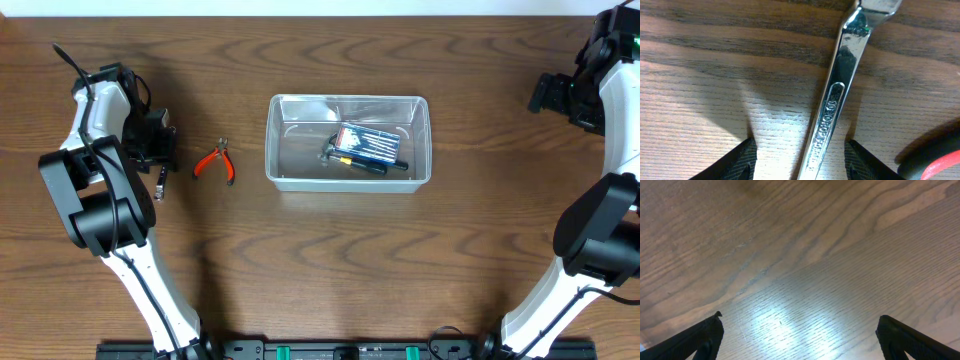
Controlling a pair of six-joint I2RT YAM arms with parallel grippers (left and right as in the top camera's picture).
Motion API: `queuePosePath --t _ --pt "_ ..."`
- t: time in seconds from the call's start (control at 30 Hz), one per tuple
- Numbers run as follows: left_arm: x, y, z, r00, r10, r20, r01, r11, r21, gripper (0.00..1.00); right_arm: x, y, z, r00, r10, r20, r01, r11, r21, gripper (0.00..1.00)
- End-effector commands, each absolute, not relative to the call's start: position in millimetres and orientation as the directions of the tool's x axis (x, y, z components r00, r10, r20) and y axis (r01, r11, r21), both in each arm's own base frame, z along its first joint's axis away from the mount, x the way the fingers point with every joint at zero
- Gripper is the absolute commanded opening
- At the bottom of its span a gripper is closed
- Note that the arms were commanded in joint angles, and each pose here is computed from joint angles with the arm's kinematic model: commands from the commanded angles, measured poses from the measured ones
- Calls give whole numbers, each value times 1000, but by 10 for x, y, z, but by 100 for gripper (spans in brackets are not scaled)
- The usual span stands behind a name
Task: Pack container
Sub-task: 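Lift the wrench and carry it right toward the container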
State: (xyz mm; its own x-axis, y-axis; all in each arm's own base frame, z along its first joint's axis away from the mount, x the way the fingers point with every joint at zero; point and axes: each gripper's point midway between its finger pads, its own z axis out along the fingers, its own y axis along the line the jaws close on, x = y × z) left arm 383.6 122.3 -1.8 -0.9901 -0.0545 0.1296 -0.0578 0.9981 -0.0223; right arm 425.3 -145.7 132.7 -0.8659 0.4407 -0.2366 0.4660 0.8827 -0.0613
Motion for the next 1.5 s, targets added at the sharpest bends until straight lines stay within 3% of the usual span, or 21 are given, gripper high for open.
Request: queuePosePath --t 0.0,0.2,0.43,0.6,0.77,0.9,0.97,1.47 --pt "3793 1177 -142 -986 -43 163 -50 998 -38 52 4245 -1478 1312 -858 456 -235 481 874 -62 99" --pt "3793 1177 -142 -986 -43 163 -50 998 -38 48 4245 -1478 1312 -858 456 -235 482 874 -62 99" --pt "3795 1177 -141 -986 -43 163 -50 998 -38 33 4245 -1478 1312 -858 456 -235 481 874 -62 99" --pt "3794 1178 -141 -986 -43 163 -49 998 -38 29 4245 -1478 1312 -858 456 -235 482 874 -62 99" --pt "3794 1178 -141 -986 -43 163 -50 998 -38 19 4245 -1478 1312 -858 456 -235 482 874 -62 99" --pt "3794 1177 -139 -986 -43 163 -50 998 -38 19 4245 -1478 1312 -858 456 -235 481 874 -62 99" --pt "3794 1177 -139 -986 -43 163 -50 998 -38 13 4245 -1478 1312 -858 456 -235 481 874 -62 99" --pt "3805 1181 -127 -986 -55 159 -61 998 -35 12 4245 -1478 1312 -858 456 -235 482 874 -62 99"
